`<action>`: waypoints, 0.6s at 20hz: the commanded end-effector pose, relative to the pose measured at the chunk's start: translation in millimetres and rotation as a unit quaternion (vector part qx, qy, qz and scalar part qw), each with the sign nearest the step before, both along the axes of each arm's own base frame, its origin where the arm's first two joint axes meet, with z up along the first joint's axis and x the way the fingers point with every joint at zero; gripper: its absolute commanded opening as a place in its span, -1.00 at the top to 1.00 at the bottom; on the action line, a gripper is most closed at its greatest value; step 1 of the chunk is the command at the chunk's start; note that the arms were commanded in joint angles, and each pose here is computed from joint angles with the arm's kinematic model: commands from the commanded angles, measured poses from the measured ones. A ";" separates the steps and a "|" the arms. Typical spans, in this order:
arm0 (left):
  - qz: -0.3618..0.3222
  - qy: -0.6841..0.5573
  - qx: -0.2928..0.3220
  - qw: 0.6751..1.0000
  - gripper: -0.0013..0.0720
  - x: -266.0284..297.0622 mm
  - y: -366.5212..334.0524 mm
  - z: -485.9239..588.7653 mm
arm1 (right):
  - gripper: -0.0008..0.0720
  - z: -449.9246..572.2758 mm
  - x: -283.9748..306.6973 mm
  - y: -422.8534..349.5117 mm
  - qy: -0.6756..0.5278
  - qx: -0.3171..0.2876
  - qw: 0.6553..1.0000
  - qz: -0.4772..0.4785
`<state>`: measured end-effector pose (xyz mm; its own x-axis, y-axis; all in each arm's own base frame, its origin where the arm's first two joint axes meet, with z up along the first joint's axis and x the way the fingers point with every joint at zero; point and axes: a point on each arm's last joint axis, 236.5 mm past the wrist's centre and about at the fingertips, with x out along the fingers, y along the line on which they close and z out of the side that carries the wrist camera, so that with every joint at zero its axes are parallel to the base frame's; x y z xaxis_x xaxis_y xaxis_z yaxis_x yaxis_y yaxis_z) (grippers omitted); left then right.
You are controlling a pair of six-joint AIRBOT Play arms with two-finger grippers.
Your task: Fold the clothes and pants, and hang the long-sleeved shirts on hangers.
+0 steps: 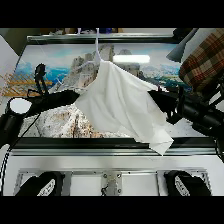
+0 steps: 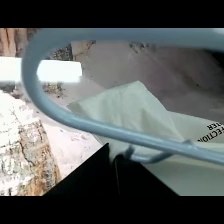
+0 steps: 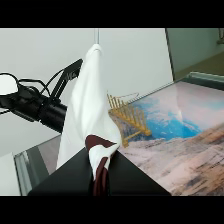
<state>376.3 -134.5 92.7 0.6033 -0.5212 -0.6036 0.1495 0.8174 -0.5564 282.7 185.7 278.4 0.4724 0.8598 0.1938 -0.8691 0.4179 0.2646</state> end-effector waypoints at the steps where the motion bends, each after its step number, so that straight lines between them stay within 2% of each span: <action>1: 0.007 0.034 0.006 0.999 0.92 0.3 14.9 -18.6 | 0.94 5.5 -0.5 -1.3 -0.002 0.011 1.000 -0.001; 6: 0.031 0.033 0.008 0.999 0.92 6.5 35.9 -19.9 | 0.94 5.8 -0.6 -1.3 -0.002 0.011 1.000 -0.001; 12: 0.013 0.025 0.013 1.000 0.92 5.0 24.5 -18.4 | 0.94 5.6 -0.3 -1.5 -0.002 0.011 1.000 -0.003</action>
<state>380.7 -108.1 73.9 0.5840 -0.4895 -0.6476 0.0836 0.8297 -0.5519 282.5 185.3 280.0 0.4754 0.8568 0.1997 -0.8680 0.4198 0.2651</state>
